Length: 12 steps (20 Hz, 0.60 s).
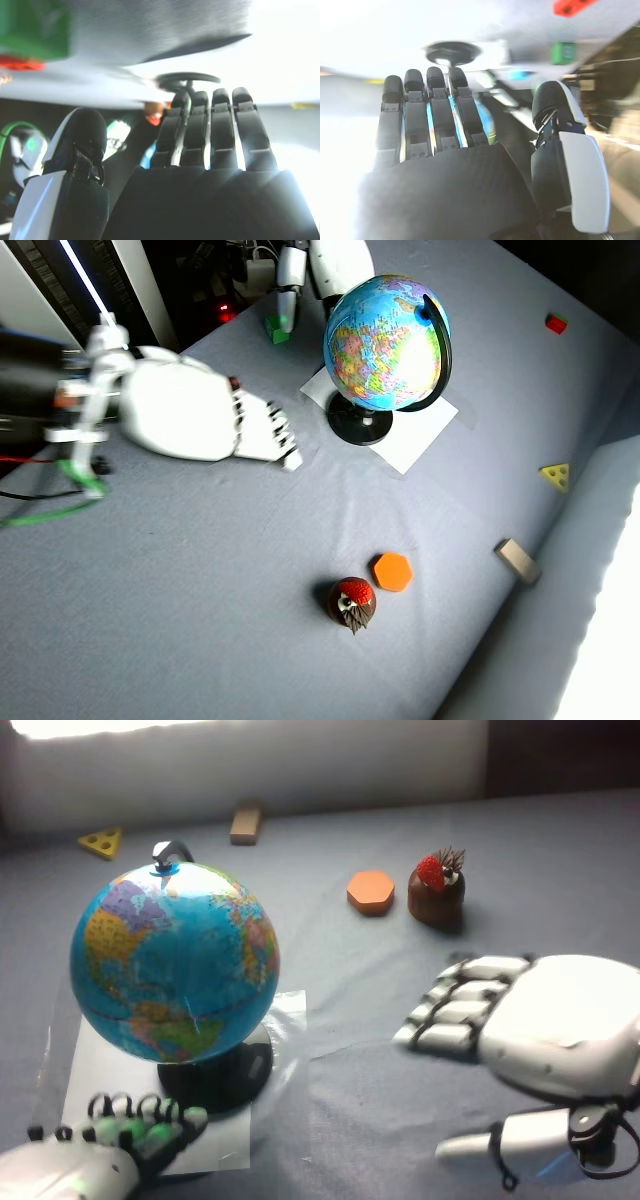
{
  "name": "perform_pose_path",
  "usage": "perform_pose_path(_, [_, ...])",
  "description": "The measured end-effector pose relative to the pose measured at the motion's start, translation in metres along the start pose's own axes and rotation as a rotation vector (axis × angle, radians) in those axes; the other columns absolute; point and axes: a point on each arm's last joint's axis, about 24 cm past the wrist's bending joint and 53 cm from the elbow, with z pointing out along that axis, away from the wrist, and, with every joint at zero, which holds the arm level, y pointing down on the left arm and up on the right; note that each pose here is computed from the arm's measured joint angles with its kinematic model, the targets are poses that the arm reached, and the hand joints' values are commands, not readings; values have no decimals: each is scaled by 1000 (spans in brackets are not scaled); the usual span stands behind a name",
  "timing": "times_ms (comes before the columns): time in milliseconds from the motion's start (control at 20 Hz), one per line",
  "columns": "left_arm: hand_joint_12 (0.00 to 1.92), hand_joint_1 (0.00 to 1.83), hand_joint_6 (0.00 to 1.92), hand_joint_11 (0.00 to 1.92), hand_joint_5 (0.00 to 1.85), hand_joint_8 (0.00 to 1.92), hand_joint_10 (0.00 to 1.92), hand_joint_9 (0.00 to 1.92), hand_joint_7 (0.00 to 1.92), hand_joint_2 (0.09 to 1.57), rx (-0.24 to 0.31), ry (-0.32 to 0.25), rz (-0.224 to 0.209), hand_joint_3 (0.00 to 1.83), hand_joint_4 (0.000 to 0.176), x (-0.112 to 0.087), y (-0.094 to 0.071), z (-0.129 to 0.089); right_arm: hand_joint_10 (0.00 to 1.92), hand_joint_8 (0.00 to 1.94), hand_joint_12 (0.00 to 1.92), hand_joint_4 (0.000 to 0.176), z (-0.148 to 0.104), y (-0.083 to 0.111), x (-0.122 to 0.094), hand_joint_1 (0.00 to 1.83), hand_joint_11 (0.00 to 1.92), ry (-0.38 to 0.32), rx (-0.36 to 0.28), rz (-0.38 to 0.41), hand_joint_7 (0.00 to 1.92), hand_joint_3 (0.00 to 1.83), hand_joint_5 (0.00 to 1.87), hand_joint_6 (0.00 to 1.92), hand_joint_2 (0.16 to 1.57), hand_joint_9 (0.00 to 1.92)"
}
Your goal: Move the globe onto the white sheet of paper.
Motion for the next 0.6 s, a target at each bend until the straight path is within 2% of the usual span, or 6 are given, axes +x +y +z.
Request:
perform_pose_path(150, [0,0,4,0,21,0,0,0,0,1270,-83,36,-71,0,0,11,-4,-3,3,1,453,0,-10,-26,-22,0,0,-109,140,116,210,0,215,5,1186,186])
perform_pose_path(250, [0,0,11,0,41,0,0,0,0,1270,-101,61,-81,0,0,17,-18,-4,4,8,453,0,-8,-45,-17,0,0,-119,239,213,228,0,237,13,1186,191])
perform_pose_path(350, [0,0,16,0,96,4,6,33,69,1268,-93,75,-72,0,0,19,-36,-5,7,19,449,0,-1,-41,-10,0,0,-117,251,240,260,1,255,20,1188,199])
perform_pose_path(450, [0,0,32,0,149,24,22,78,134,1265,-86,91,-76,0,0,24,-55,-4,14,25,511,0,8,-24,-6,0,0,-119,222,201,311,1,299,30,1189,224])
perform_pose_path(550, [0,0,22,0,198,6,16,115,189,1266,-95,116,-76,0,0,30,-69,-4,25,24,711,0,13,-15,7,0,0,-97,216,179,399,1,366,38,1191,278])
perform_pose_path(600, [26,0,30,31,289,6,24,195,291,1269,-96,119,-66,0,0,29,-77,-2,91,57,1128,0,12,-16,13,0,0,-88,220,186,552,0,491,81,1190,448])
